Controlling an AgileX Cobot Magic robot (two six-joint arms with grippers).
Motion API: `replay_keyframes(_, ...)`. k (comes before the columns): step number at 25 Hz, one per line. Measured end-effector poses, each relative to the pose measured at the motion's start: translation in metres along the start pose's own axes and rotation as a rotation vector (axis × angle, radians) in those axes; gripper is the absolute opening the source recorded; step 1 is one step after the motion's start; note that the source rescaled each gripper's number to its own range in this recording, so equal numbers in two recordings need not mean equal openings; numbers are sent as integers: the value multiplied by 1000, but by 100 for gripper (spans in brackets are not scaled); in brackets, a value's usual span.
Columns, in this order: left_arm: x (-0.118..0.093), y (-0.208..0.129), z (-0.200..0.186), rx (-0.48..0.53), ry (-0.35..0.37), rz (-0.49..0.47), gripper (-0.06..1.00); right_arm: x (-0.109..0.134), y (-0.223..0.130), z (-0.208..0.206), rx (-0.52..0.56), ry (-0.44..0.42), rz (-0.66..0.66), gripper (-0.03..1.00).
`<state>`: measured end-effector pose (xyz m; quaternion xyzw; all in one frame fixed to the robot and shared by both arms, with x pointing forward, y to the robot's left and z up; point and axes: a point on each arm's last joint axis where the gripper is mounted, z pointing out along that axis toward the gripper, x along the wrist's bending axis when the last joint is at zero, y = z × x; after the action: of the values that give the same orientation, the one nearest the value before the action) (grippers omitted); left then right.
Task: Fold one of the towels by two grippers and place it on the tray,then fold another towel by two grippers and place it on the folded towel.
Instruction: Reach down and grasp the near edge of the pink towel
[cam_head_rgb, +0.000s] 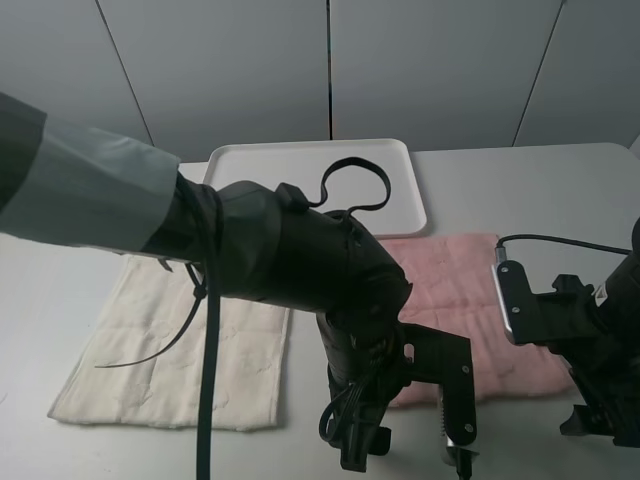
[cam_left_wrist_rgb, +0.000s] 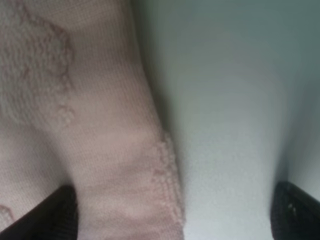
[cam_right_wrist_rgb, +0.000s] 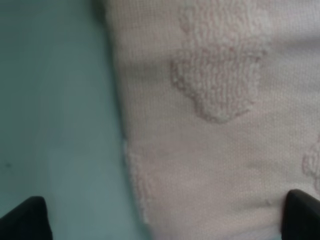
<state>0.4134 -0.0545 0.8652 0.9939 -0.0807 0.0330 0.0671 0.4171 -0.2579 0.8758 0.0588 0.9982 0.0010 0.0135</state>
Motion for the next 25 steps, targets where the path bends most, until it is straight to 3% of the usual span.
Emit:
replay_keyframes(13,0,0,0,1,2,-23,100,0,0,7,0,0,0,98)
replay_keyframes(15,0,0,0,1,2,-23,100,-1,0,7,-2,-3,0,86)
replay_keyframes(22,0,0,0,2,3,-24,100,-3,1,7,-10,-26,0,11)
replay_keyframes(23,0,0,0,2,3,-24,100,-3,1,7,-11,-28,0,4)
replay_keyframes(25,0,0,0,2,3,-24,100,-3,1,7,-11,-28,0,1)
